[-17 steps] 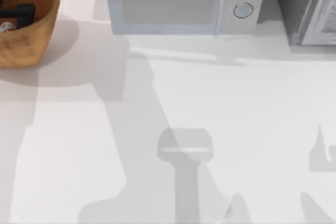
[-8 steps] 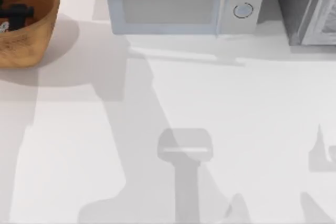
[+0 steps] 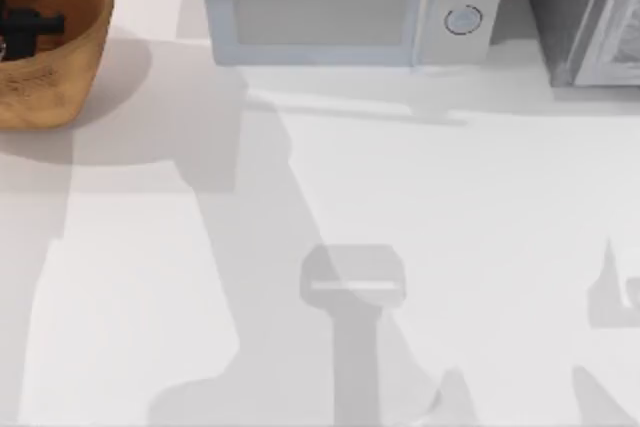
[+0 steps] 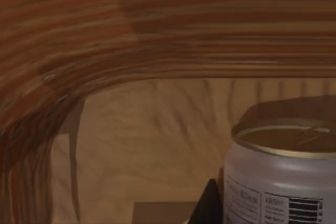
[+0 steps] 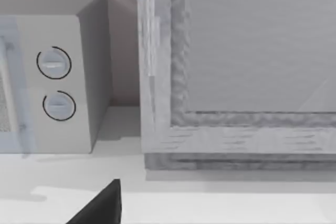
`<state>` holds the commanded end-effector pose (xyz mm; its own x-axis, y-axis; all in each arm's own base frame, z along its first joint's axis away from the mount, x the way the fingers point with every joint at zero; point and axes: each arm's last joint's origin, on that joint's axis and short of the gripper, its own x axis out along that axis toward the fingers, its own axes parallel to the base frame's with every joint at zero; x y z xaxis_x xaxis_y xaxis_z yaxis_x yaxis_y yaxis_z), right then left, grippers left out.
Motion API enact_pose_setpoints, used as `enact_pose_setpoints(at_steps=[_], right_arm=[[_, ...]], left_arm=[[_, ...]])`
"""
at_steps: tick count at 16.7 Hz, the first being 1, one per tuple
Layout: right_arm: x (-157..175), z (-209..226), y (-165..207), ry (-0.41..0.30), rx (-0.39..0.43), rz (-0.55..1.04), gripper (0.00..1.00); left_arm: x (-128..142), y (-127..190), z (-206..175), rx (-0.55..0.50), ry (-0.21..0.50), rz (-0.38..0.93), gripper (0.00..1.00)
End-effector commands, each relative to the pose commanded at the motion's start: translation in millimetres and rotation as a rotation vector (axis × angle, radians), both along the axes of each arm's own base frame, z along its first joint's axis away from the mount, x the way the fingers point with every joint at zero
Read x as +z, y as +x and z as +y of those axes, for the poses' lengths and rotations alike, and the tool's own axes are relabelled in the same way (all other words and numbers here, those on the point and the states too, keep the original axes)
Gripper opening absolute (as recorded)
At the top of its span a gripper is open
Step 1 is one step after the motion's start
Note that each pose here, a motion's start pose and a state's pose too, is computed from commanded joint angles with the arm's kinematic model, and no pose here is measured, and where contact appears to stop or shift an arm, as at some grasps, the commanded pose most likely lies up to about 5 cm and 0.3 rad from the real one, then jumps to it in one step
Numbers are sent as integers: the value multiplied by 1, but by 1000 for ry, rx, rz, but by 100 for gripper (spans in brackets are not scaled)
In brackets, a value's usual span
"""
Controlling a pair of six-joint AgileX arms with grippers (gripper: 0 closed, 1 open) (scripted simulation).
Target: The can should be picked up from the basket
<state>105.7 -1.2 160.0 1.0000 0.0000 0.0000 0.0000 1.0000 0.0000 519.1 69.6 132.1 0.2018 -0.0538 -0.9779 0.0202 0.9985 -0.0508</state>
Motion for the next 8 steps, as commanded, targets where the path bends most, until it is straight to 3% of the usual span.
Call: enact_pose_setpoints(at_steps=[6,7,8], right_arm=[[0,0,0,0,0,0,100],[0,0,0,0,0,0,100],[0,0,0,0,0,0,100]], left_arm=[[0,0,0,0,0,0,0],[19,-2,2,6,11,-35,0],[19,-2,2,6,11,-35,0]])
